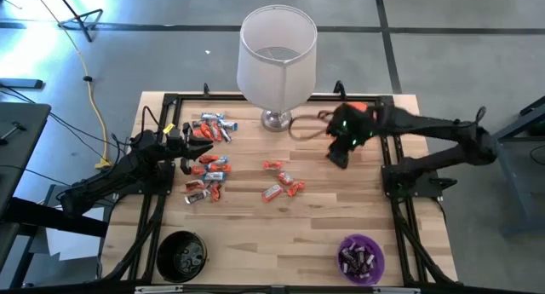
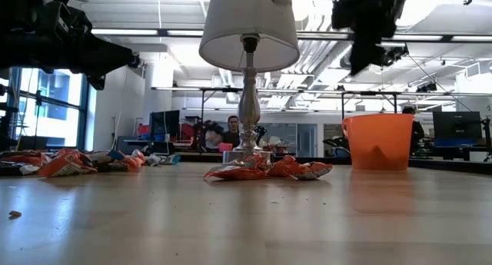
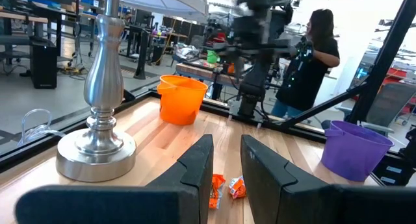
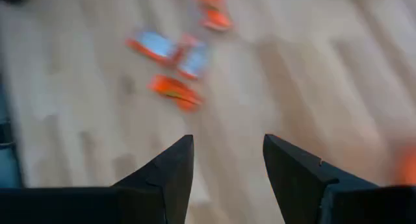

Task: Sort candy
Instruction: Put the orange chocolate bar into the black bucket

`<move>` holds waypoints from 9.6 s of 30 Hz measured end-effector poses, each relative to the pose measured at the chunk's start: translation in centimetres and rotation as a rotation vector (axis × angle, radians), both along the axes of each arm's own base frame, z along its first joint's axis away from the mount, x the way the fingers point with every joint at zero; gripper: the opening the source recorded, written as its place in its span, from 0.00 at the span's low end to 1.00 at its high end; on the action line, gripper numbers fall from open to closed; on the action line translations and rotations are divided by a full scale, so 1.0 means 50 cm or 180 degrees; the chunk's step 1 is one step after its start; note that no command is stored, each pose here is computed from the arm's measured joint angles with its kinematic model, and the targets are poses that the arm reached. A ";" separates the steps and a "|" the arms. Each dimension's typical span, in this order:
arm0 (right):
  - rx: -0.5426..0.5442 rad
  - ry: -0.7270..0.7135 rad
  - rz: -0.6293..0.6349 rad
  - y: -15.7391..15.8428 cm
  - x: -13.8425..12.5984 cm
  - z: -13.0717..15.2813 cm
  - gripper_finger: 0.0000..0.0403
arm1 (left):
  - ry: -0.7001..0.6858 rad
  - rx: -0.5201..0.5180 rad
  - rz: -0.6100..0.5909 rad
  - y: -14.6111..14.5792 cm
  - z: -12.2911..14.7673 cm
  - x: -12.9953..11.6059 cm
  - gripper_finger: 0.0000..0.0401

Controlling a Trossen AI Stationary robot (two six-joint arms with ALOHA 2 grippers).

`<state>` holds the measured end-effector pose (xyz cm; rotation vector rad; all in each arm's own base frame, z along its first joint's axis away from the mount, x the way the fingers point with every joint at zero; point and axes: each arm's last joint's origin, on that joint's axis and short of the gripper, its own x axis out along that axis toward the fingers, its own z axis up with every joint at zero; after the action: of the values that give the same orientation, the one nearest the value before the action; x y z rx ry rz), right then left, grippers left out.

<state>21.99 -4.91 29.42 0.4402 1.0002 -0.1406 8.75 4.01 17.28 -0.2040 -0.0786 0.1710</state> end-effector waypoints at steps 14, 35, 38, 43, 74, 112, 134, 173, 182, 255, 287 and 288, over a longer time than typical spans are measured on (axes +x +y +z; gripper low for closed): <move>-0.0761 -0.1006 0.0180 0.269 0.022 0.035 0.45 | 0.0000 0.0000 0.0000 0.000 0.000 0.000 0.16; -0.1639 -0.1415 -0.1189 0.264 0.047 0.030 0.45 | -0.0093 -0.0256 0.0104 0.002 0.002 -0.001 0.16; -0.1710 -0.1197 -0.1102 0.261 0.058 0.009 0.45 | -0.0216 -0.0813 0.0017 0.001 0.004 -0.001 0.16; -0.1824 -0.0981 -0.1011 0.265 0.071 -0.018 0.45 | -0.0363 -0.1578 -0.0026 0.002 0.004 -0.001 0.16; -0.0282 -0.0658 -0.1184 0.279 0.084 -0.045 0.45 | -0.0390 -0.1511 -0.0631 -0.020 0.016 0.006 0.16; -0.0148 -0.0368 -0.0863 0.278 0.114 -0.080 0.45 | -0.0534 -0.2076 0.0034 -0.011 0.008 0.018 0.16; -0.0268 -0.0427 -0.0951 0.276 0.114 -0.079 0.45 | -0.0390 -0.1654 0.0267 -0.008 0.002 0.018 0.16; -0.0439 -0.0433 -0.1104 0.246 0.121 -0.079 0.45 | -0.0182 -0.2210 0.0492 -0.005 -0.022 0.017 0.16; -0.0433 -0.0426 -0.1110 0.244 0.121 -0.079 0.45 | -0.0125 -0.1984 0.0363 -0.007 -0.020 0.018 0.15; -0.0205 0.0732 -0.0869 0.241 0.068 -0.109 0.45 | 0.1979 0.0242 -0.0990 -0.079 0.048 0.458 0.38; -0.0243 0.0912 -0.0974 0.237 0.057 -0.112 0.45 | 0.3017 0.2056 -0.0516 -0.009 -0.077 0.481 0.38; -0.0243 0.0911 -0.0973 0.237 0.057 -0.112 0.45 | 0.3007 0.2050 -0.0496 -0.005 -0.083 0.488 0.38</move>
<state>24.82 6.96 23.82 0.5105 1.1985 -0.5268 33.13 3.74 13.15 0.5230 0.8136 0.0663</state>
